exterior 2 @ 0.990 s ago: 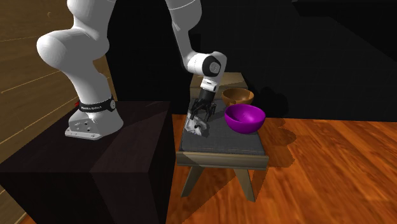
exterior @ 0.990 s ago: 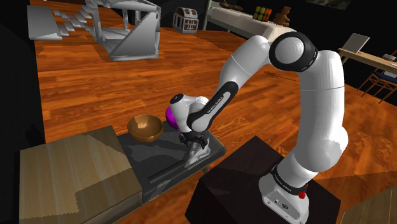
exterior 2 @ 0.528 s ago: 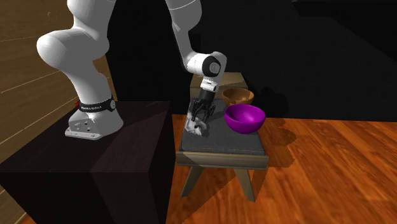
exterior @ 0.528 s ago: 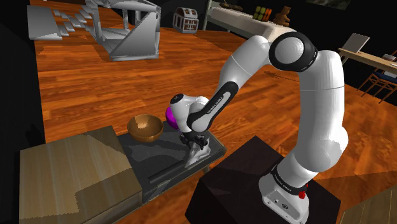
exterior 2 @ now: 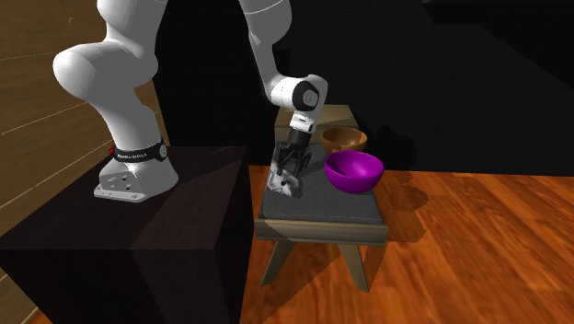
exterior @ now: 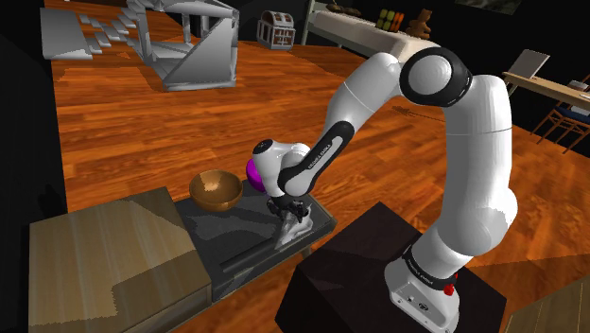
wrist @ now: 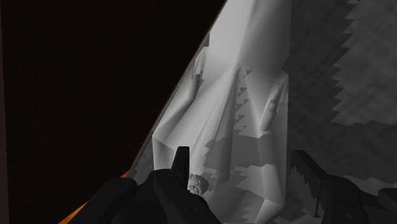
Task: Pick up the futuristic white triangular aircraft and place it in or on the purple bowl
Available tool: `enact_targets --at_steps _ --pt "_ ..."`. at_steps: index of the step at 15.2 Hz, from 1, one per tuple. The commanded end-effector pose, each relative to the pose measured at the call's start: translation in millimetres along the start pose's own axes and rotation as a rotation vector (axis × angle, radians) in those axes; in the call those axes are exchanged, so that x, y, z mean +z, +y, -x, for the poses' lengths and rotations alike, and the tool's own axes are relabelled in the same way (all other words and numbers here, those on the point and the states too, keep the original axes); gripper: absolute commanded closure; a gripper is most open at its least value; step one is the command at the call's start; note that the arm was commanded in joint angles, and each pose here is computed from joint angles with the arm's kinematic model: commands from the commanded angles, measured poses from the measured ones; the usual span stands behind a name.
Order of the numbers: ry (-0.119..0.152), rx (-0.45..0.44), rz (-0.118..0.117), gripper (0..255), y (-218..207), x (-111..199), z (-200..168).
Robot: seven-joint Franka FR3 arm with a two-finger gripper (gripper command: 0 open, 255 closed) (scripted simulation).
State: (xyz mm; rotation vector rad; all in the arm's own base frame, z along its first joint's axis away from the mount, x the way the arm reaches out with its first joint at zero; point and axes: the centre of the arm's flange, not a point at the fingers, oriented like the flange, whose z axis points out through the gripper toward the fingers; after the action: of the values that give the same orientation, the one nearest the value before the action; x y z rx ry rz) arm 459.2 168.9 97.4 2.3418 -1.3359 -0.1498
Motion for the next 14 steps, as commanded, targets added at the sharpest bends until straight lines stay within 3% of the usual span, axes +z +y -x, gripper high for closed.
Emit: enact_targets --at_steps 1,14 --pt "0.000 0.001 0.001 255 2 -4 -1" --pt "0.000 0.001 0.001 255 31 -66 -9"
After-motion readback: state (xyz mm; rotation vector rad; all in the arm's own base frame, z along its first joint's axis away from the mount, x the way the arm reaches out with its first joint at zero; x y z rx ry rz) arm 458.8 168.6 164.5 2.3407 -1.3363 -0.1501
